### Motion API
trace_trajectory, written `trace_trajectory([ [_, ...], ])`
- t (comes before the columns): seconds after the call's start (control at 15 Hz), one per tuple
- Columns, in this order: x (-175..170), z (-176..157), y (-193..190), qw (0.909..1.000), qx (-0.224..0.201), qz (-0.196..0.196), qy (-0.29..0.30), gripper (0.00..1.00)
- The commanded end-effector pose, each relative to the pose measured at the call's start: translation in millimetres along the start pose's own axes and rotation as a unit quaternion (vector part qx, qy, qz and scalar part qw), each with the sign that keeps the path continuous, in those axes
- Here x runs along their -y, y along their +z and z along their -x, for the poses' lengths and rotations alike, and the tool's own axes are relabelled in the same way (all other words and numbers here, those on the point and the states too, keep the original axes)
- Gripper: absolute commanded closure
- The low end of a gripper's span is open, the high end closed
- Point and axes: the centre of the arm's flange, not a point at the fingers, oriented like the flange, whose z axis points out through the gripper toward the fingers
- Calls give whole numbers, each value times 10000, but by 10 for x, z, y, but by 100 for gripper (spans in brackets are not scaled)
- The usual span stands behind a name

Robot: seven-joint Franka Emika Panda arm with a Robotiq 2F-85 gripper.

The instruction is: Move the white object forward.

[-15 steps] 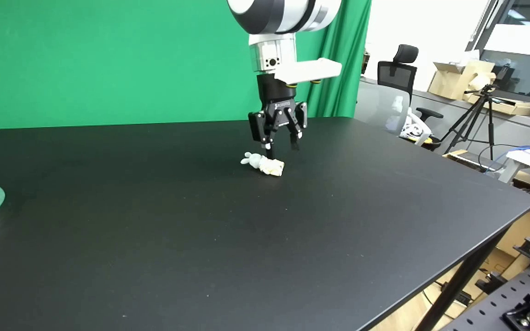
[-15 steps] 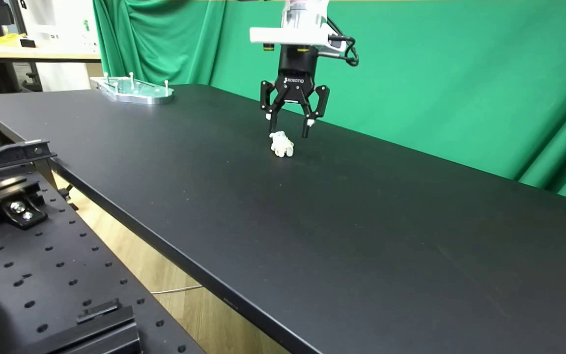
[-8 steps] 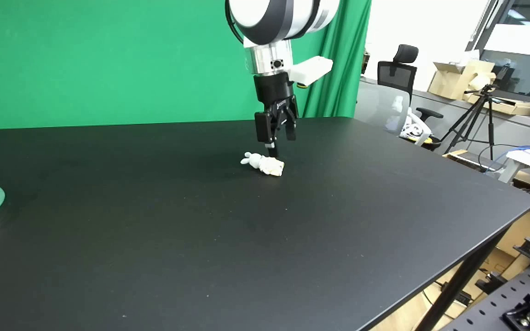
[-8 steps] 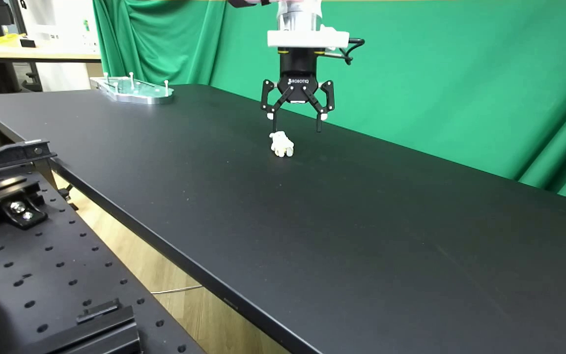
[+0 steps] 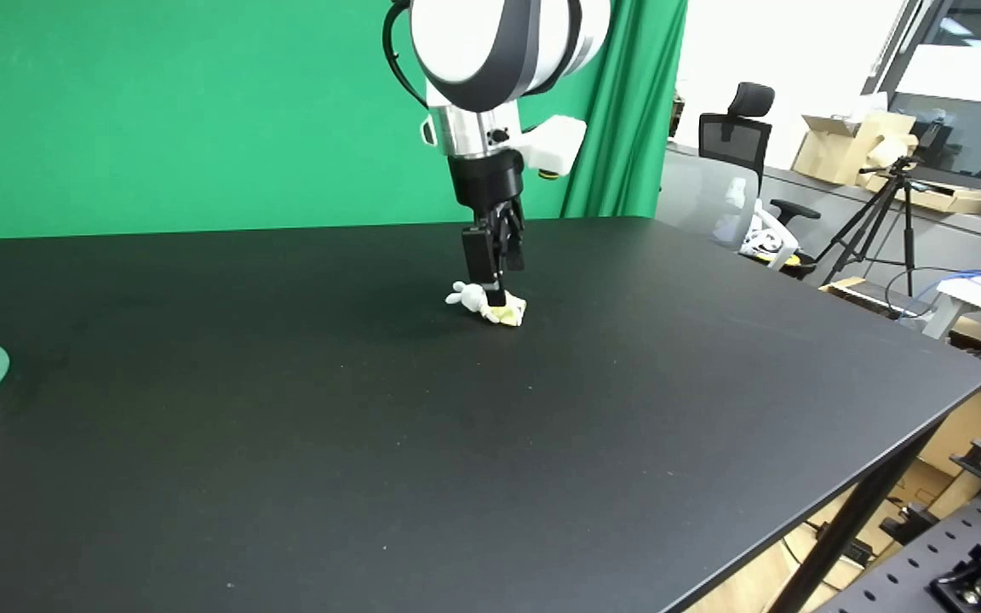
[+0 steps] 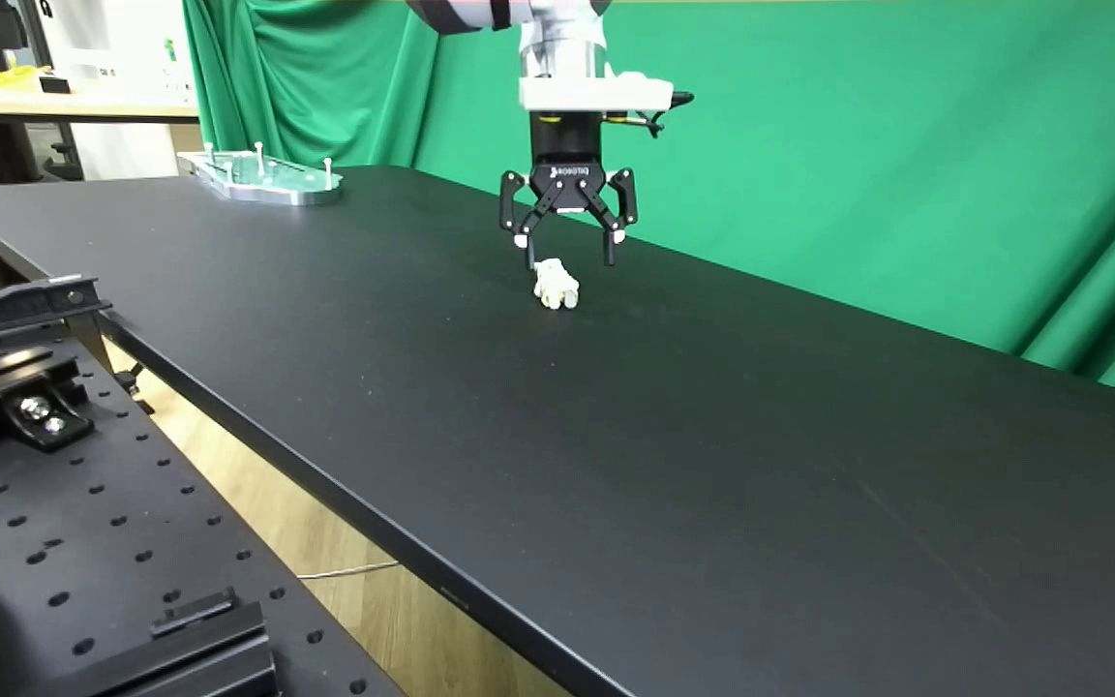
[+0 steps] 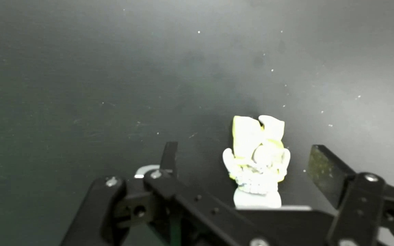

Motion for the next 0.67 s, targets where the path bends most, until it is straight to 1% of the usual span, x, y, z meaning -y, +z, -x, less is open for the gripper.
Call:
trace_trajectory([
  [0.0,57,37,41,10000,35,23,-90,33],
  [0.07,69,38,56,10000,48,6,-76,42],
  [0.27,93,31,71,10000,56,0,-62,63],
  [0.4,112,20,64,10000,76,-15,-55,75],
  [0.47,122,20,53,9999,103,-41,-38,83],
  [0.6,139,36,22,9998,168,-87,75,91],
])
